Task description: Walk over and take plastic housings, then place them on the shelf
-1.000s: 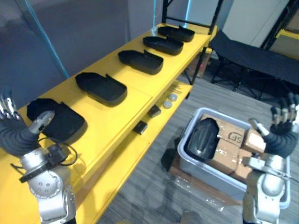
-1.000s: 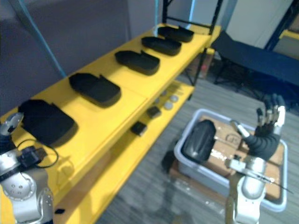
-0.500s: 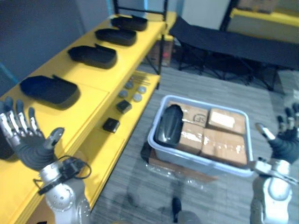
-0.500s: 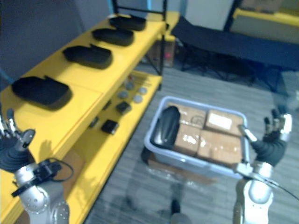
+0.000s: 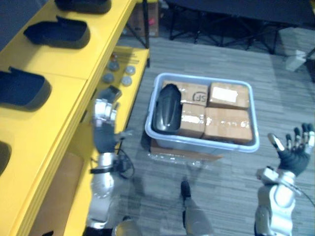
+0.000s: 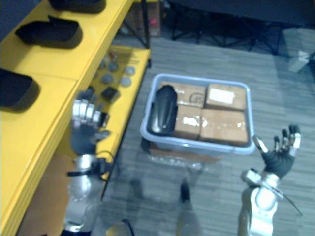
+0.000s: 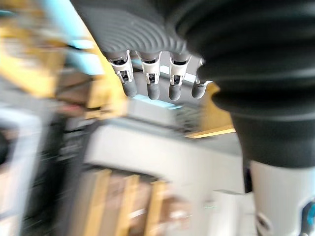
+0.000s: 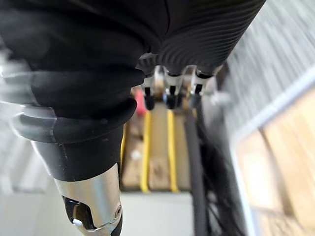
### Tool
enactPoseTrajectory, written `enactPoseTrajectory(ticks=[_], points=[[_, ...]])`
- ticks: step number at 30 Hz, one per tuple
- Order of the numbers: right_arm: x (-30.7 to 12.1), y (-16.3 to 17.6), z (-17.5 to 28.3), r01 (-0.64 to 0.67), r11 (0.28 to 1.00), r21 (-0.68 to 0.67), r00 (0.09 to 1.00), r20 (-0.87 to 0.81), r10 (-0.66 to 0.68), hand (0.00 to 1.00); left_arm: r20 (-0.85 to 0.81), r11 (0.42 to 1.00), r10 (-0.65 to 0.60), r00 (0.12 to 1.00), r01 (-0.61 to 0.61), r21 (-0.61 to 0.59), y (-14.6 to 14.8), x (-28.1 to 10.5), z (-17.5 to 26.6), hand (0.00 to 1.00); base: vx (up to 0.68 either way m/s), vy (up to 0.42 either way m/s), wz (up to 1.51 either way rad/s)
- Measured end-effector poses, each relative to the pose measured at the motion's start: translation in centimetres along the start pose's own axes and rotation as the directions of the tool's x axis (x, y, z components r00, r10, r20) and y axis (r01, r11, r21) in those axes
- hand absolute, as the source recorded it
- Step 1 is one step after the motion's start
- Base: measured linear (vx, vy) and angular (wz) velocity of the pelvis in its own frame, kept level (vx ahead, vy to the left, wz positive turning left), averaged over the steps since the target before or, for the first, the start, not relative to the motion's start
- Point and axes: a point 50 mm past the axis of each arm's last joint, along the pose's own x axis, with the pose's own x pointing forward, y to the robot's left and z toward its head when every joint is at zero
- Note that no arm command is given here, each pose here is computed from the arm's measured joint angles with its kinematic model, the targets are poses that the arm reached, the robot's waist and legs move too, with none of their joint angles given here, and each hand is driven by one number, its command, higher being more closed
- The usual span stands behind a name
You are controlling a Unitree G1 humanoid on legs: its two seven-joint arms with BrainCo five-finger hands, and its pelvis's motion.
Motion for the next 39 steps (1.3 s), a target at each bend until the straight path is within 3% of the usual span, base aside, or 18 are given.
enactPoseTrajectory(ticks=[6,9,15,19,29,39], points=[[4.9,2.7,0.3,-0.015,1.0,0.0,0.999,0.033,0.015,0.0,-0.377,0.964,-0.119,0.919,0.197,0.176,-0.4,-2.6,-6.9,0.0,-0.03,0.011,0.2],[7.5,4.0,0.7,-0.034,0.999,-0.007,0.999,0.033,0.034,0.0,-0.545,0.958,-0.047,0.837,0.193,0.214,1.9,-4.8,-10.0,0.0,-0.02,0.022,0.27],[10.8,4.7,-0.1,-0.014,0.993,-0.119,0.997,-0.075,0.005,0.0,-0.693,0.948,0.122,0.711,0.122,0.293,5.3,-8.8,-13.1,0.0,-0.02,0.019,0.17],[11.5,4.7,-0.5,-0.004,0.987,-0.159,0.992,-0.122,-0.016,0.0,-0.73,0.946,0.185,0.659,0.082,0.314,6.2,-11.5,-14.0,0.0,-0.01,0.003,0.16],[13.4,3.4,-0.7,0.006,0.948,-0.319,0.972,-0.22,-0.08,0.0,-0.675,0.939,0.233,0.7,0.018,0.343,6.7,-11.8,-13.8,0.0,-0.02,-0.001,0.06],[14.2,2.6,-0.6,0.015,0.921,-0.39,0.953,-0.273,-0.131,0.0,-0.665,0.939,0.249,0.704,-0.009,0.343,6.7,-11.8,-13.8,0.0,0.0,0.0,0.07]])
